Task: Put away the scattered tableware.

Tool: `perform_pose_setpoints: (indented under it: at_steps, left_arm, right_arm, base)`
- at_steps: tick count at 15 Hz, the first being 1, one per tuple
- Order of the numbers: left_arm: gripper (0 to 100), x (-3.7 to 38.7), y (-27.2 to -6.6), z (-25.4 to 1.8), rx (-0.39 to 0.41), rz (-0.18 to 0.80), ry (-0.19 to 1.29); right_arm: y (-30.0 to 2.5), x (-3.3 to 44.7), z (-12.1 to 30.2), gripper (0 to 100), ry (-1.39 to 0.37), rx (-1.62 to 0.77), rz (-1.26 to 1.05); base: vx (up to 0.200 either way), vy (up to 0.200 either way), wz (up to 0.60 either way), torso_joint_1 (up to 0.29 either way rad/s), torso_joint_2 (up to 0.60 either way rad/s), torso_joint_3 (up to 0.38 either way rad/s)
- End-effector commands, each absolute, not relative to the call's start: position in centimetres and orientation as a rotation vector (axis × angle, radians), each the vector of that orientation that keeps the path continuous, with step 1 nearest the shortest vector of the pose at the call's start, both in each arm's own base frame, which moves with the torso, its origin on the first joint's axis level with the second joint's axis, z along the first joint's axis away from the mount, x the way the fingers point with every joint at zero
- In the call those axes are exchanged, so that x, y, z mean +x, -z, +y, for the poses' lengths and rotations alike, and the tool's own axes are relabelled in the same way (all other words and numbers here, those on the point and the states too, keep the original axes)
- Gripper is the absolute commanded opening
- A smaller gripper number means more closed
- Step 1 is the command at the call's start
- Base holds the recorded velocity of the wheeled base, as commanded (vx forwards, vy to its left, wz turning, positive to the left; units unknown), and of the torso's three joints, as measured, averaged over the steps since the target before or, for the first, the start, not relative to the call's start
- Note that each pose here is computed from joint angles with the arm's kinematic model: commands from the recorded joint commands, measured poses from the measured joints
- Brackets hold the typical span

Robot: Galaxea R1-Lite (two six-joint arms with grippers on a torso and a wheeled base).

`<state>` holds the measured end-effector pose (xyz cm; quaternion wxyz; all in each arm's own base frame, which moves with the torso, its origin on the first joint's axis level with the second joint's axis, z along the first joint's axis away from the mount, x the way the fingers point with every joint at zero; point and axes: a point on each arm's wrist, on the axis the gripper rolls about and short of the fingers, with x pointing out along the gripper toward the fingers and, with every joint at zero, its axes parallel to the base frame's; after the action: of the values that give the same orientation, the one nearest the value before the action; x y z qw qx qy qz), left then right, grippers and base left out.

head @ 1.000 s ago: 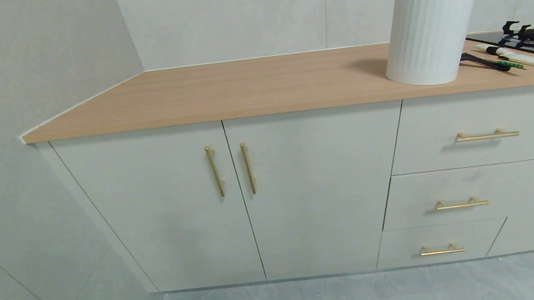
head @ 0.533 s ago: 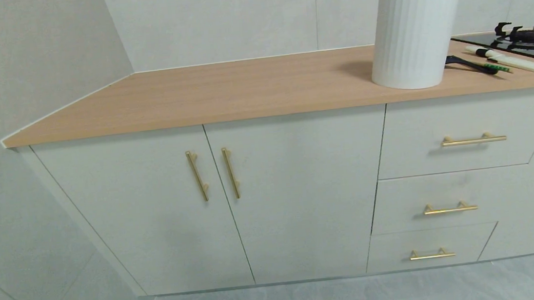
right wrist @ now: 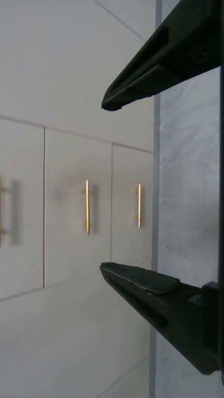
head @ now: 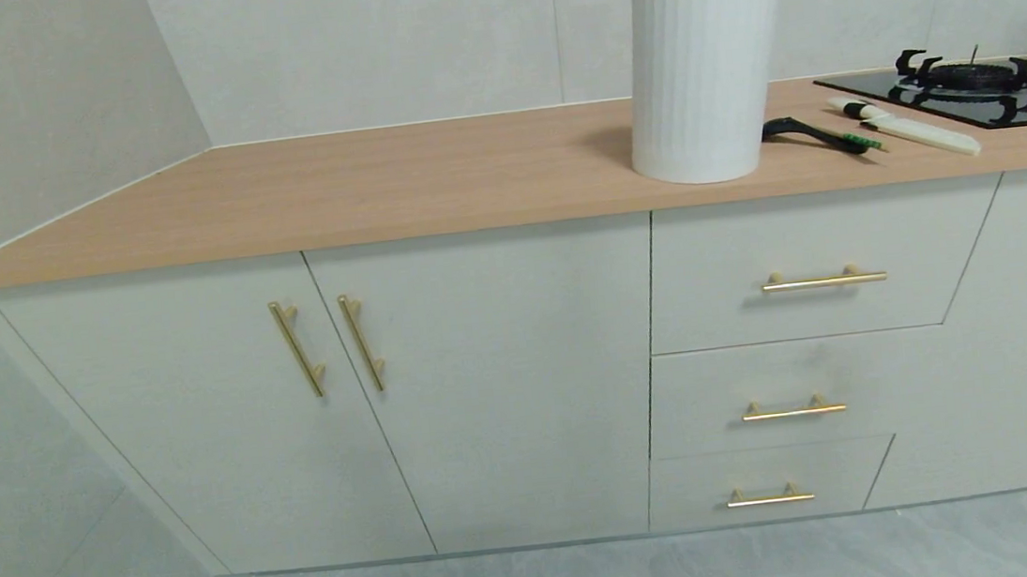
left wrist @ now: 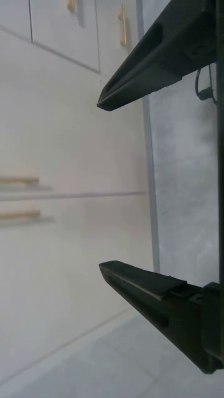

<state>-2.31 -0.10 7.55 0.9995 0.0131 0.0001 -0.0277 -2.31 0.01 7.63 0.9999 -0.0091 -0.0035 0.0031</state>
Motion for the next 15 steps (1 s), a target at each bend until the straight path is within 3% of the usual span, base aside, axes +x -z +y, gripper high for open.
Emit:
perform_pose_setpoints:
  at_steps: [1,3,14,15]
  left_arm:
    - [100,-2.29,-7.56,-0.1,0.026,0.001,0.055]
    - [100,-2.29,-7.56,-0.1,0.026,0.001,0.055]
    - [100,-2.29,-7.57,-0.1,0.025,-0.001,0.055]
    - [100,-2.29,-7.56,-0.1,0.025,0.001,0.055]
  right_arm:
    - [-7.64,-2.29,0.01,100,-0.006,-0.018,-0.006]
    - [-7.64,-2.29,0.01,100,-0.006,-0.018,-0.006]
    - [-7.64,-2.29,0.01,100,-0.006,-0.017,-0.006]
    - [-7.62,-2.29,0.01,100,-0.006,-0.017,-0.005]
  base:
    - [0.0,-0.2,0.0,0.002,0.0,0.002]
    - [0.0,-0.2,0.0,0.002,0.0,0.002]
    - [0.0,0.0,0.0,0.0,0.0,0.0]
    - [0.0,0.0,-0.6,-0.002,0.01,0.002]
